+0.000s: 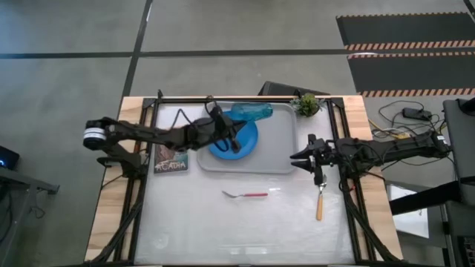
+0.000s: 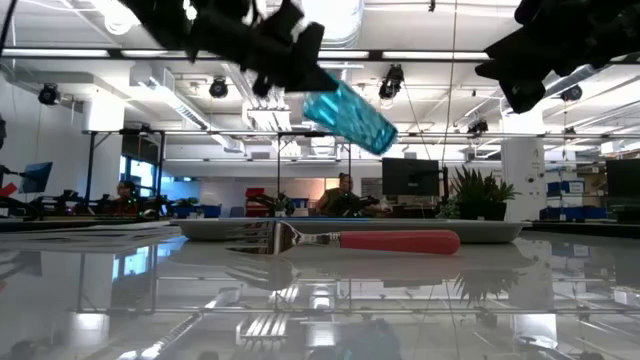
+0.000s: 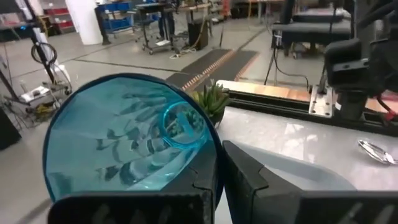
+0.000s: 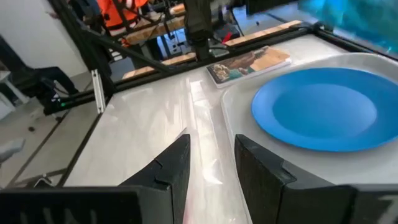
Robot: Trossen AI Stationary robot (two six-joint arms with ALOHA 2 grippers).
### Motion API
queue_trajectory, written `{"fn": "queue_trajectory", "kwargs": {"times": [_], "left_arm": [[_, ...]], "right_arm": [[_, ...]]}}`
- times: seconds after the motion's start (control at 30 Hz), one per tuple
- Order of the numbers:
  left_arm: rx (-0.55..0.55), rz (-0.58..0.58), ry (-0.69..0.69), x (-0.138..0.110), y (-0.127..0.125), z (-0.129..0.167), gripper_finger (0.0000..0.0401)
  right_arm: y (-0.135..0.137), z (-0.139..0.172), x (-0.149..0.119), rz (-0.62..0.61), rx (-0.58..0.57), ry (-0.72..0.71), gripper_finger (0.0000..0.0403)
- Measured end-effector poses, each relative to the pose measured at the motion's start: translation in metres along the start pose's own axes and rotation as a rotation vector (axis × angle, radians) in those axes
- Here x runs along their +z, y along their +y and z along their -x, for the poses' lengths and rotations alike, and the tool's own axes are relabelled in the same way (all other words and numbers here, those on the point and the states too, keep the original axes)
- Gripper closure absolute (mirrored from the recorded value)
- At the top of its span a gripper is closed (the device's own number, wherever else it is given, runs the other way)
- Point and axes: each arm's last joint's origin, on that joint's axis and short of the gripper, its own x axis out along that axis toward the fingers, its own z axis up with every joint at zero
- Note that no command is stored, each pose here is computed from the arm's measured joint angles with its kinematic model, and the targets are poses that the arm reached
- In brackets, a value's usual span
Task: Pick and place plate/cup/fork/spoon on tray
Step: Put the blue cup beside the blue plate on the gray tray
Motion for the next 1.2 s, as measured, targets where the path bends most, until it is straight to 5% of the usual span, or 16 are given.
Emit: {"fn": "queue_trajectory", "kwargs": {"times": [0.23,0.5,0.87,1.2], "left_arm": [[-0.043,-0.074,0.087,0.049,-0.002,-0.006,0.0401],[-0.068,-0.109,0.147,0.066,-0.007,-0.019,0.0401],[-0.089,-0.17,0.303,0.069,-0.01,-0.061,0.0401],[-0.091,-0.157,0.413,0.036,0.0,-0.114,0.0401]], "right_arm": [[0.003,0.015,0.008,0.064,0.048,-0.089,0.0289],[0.004,0.029,0.014,0.08,0.078,-0.161,0.0289],[0.004,0.029,0.013,0.098,0.071,-0.158,0.0289],[0.003,0.028,0.013,0.104,0.061,-0.153,0.0289]]}}
